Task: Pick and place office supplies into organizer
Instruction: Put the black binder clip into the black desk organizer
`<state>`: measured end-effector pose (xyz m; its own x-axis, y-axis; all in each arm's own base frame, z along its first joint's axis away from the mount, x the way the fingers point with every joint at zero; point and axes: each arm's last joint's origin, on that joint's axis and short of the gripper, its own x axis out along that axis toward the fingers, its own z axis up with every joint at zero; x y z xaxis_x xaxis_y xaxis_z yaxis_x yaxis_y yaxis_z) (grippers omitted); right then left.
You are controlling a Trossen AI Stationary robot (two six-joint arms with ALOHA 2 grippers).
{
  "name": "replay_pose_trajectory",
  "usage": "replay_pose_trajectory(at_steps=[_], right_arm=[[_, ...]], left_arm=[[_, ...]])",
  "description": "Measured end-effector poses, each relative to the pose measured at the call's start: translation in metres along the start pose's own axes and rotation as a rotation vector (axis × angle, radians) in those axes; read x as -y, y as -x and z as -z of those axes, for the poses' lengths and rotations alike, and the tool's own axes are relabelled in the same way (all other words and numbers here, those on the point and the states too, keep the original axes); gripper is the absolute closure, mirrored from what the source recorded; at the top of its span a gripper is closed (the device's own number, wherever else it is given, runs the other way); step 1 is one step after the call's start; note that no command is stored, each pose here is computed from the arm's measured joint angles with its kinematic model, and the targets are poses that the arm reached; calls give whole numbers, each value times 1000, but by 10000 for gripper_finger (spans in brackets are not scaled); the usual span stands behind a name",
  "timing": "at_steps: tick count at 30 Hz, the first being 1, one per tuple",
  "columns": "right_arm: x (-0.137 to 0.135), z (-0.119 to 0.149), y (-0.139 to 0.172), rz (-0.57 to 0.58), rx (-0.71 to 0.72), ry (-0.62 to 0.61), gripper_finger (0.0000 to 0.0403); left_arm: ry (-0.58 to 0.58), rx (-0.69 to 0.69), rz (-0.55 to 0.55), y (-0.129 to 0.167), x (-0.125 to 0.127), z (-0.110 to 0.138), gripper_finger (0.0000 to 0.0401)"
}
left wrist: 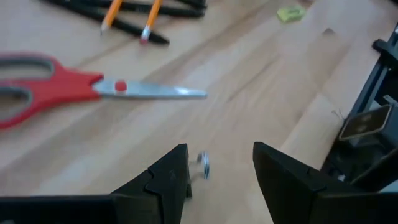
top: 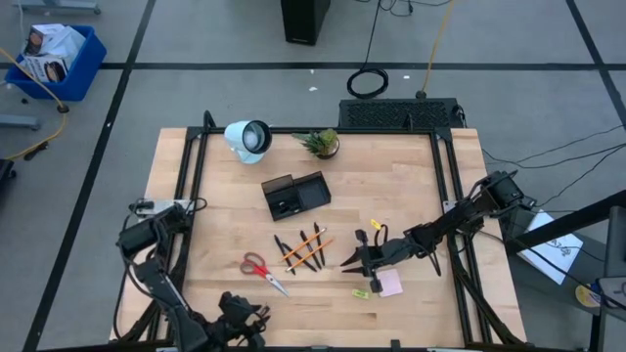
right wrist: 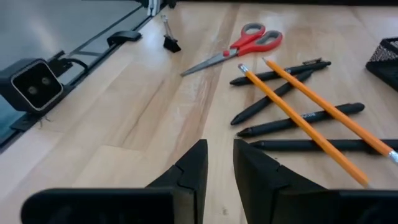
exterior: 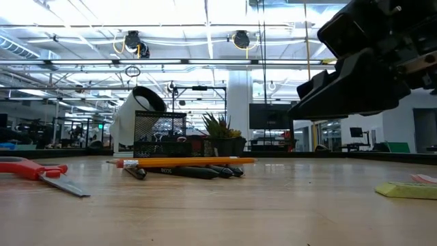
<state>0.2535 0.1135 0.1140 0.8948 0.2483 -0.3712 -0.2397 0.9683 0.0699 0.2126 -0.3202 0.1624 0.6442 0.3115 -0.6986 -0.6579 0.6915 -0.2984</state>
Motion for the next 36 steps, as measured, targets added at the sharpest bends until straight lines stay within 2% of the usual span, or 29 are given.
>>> replay_pose_trajectory(at_steps=[7,14,23,36], right_arm=[[0,0,0,0,5,-1,332],[0,0,0,1,2,-1,332],[0,1,0,2,-8,-3,332],[0,1,0,2,-8,-7,332]], left_arm=[[-5,-36,-15,-1,-3,3,215],[-24,-75,-78,-21,-12,14,215],[-5,-61,-60,-22,-11,17,221],[5,-63,-71,-26,-10,13,373]])
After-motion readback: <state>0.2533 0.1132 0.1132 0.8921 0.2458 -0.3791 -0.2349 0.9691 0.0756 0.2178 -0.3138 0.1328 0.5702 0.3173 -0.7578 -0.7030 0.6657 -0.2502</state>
